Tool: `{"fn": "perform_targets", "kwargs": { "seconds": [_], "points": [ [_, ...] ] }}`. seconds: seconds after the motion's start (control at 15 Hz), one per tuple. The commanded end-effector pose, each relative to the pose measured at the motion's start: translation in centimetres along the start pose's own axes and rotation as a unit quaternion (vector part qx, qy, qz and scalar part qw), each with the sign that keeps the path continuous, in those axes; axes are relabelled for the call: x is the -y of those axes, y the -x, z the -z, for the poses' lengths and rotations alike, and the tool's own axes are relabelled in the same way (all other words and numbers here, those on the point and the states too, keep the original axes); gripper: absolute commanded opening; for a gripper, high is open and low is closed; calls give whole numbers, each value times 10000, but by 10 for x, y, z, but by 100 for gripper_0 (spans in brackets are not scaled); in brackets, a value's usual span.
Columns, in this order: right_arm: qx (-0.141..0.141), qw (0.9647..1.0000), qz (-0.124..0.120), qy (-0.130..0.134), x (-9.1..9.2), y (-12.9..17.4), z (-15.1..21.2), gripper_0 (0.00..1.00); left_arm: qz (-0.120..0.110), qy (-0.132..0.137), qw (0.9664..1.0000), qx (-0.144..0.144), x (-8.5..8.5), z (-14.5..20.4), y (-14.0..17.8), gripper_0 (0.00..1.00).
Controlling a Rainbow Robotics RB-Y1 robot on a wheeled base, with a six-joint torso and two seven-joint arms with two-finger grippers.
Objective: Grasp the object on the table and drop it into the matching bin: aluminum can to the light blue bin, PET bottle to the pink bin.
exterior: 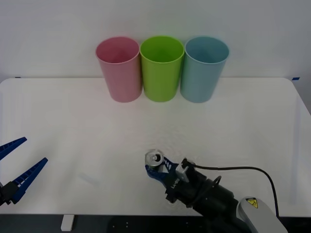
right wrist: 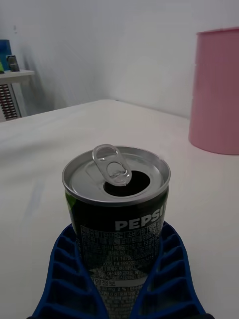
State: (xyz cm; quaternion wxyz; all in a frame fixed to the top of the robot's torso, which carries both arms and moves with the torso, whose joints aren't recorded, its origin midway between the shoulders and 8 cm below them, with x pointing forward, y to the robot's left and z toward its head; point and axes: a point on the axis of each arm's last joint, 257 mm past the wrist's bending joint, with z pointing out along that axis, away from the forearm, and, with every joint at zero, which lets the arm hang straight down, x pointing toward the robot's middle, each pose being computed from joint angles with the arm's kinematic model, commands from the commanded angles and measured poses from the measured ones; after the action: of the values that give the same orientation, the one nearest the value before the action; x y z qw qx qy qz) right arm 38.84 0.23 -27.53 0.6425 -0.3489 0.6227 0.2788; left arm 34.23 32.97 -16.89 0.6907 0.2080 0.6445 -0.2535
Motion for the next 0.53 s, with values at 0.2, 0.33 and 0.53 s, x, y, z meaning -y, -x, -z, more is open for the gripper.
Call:
{"fn": "perform_targets", "kwargs": {
  "seconds": [0.2, 0.33, 0.53],
  "points": [
    [256, 9988, -256, -343, 33, 39, 25, 0, 0, 0, 10000, 0, 0, 0, 0, 100],
    [388, 9973, -368, -506, 49, 58, 36, 0, 0, 0, 10000, 0, 0, 0, 0, 100],
    [554, 9945, -502, -740, 75, 82, 50, 0, 0, 0, 10000, 0, 0, 0, 0, 100]
  ]
}}
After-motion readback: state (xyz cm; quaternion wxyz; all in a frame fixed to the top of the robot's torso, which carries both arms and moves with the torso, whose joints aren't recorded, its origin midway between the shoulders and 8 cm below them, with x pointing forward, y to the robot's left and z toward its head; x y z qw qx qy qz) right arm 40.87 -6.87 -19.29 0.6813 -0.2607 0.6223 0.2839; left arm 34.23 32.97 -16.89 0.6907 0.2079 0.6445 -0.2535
